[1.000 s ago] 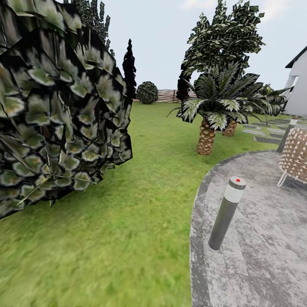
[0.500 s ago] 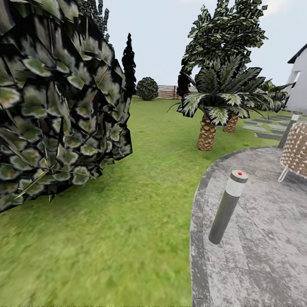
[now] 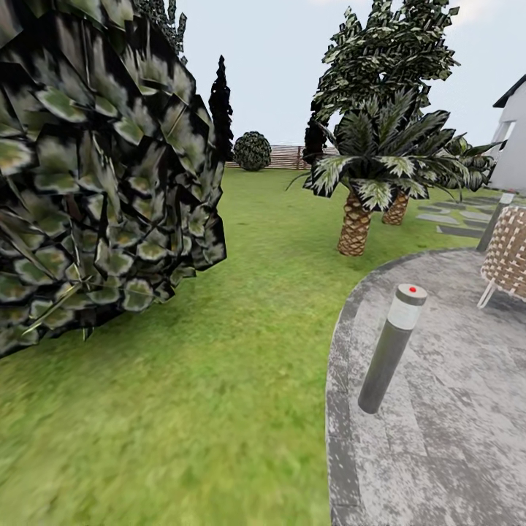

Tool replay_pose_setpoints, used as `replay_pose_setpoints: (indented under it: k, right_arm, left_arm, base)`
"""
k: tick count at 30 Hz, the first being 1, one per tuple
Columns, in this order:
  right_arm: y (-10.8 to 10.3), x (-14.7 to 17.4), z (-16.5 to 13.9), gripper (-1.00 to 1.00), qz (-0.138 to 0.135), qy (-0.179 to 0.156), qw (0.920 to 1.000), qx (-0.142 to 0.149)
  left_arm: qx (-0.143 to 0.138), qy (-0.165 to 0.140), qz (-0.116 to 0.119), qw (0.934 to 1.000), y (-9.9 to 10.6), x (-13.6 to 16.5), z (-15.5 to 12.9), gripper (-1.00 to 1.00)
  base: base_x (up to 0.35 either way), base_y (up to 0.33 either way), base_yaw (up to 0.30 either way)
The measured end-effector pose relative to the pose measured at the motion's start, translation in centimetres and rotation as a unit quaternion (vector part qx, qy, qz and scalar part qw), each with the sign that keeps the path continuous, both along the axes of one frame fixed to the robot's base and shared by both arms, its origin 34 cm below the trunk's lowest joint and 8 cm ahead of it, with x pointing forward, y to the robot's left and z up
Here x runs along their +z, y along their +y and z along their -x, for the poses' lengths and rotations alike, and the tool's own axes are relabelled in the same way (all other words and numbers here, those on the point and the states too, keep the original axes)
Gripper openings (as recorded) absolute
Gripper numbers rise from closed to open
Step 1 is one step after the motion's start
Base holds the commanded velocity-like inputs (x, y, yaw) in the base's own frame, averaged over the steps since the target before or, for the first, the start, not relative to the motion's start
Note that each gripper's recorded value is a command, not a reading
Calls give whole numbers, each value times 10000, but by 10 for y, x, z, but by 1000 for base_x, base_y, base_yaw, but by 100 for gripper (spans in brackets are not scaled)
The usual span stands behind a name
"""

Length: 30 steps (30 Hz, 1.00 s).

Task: In the garden, pick up the pesticide atomizer on the floor and spray pesticide onto both trees until each tree trunk is fully covered.

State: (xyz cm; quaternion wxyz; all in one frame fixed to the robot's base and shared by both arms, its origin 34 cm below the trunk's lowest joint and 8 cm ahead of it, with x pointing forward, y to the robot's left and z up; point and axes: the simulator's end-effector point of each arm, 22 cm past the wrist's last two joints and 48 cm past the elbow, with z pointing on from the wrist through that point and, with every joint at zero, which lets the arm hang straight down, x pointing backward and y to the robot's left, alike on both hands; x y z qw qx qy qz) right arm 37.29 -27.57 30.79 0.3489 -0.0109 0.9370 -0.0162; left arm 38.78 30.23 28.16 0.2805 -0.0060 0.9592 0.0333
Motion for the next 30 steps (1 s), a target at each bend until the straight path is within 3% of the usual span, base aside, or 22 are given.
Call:
replay_pose_setpoints:
  k: [30]
  right_arm:
    - [0,-59,15,100,-3,29,10000,-9]
  left_arm:
    - [-11,30,1,10000,-1,-59,15,100]
  base:
    - [3,0,0]
